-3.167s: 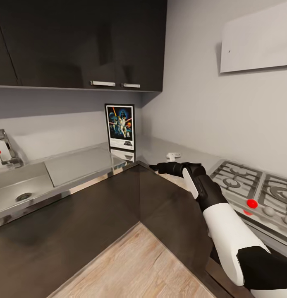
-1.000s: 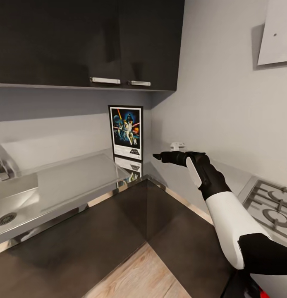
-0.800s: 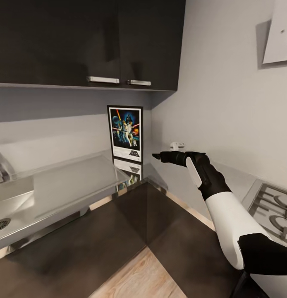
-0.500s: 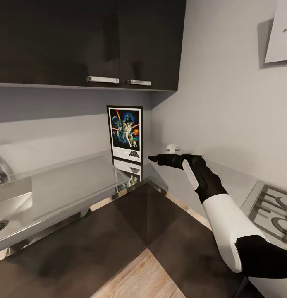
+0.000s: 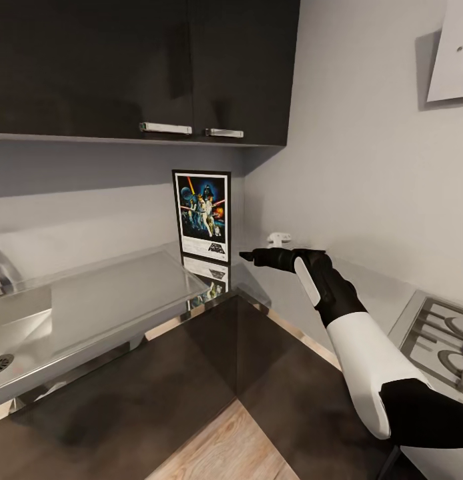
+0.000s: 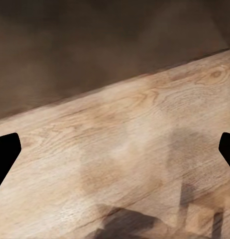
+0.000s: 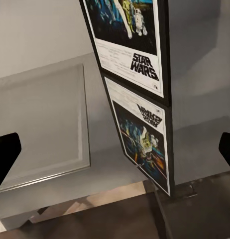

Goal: Pick up the poster from the kitchen countertop and hang it on one of the wall nails in the kitchen.

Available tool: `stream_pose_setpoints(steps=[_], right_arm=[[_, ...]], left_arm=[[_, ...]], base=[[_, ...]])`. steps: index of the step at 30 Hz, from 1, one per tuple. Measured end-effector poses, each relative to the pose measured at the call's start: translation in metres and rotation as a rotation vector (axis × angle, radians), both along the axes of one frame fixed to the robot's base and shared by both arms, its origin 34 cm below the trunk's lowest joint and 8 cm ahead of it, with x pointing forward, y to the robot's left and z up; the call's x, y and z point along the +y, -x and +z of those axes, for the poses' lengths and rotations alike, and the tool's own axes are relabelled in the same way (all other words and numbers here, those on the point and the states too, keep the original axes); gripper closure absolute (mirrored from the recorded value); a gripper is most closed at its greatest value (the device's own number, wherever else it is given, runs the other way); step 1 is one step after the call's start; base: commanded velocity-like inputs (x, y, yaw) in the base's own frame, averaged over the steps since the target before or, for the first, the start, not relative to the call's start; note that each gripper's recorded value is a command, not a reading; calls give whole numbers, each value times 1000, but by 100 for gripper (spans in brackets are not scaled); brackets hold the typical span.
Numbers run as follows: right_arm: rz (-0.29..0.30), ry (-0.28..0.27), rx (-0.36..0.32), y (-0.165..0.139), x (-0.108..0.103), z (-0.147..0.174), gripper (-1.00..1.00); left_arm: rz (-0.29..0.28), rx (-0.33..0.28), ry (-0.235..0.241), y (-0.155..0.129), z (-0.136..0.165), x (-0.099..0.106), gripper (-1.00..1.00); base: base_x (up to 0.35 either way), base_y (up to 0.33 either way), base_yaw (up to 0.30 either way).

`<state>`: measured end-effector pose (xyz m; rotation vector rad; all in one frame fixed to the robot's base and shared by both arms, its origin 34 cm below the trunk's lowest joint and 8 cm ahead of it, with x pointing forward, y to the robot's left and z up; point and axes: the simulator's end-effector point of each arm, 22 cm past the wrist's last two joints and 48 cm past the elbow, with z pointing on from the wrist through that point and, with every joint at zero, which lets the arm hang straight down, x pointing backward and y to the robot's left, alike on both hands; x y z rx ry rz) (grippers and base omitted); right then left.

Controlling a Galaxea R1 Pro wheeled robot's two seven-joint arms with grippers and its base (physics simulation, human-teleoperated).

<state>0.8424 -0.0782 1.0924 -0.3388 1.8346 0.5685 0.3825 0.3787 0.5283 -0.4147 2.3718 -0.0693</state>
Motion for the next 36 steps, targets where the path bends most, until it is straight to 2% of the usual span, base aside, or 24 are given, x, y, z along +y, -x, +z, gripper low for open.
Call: stream_pose_setpoints(steps=[2, 7, 11, 12, 13, 19, 21, 36], right_arm=[[-2, 1, 0, 0, 0, 0, -100], [28, -9, 7, 5, 7, -1, -100], [51, -16, 8, 8, 12, -1, -100], [72, -24, 7, 11, 16, 0, -100], [74, -24, 7, 11, 17, 0, -100], [75, -24, 12, 11, 17, -2, -100], [74, -24, 20, 11, 17, -7, -100], [64, -25, 27, 5, 15, -24, -100]], left_arm=[[0, 0, 0, 0, 0, 0, -100], [-74, -25, 28, -12, 3, -32, -100], [-133, -44, 34, -20, 9, -46, -100], [-431, -124, 143, -39, 32, -126, -100], [-489, -119, 149, -36, 32, -140, -100], [-558, -93, 132, -28, 27, -147, -100], [-566, -89, 128, -27, 26, -148, -100], [-574, -85, 126, -25, 25, -148, -100]], base=[[0, 0, 0], [0, 0, 0], [0, 0, 0], [0, 0, 0], [0, 0, 0], [0, 0, 0], [0, 0, 0], [101, 17, 0]])
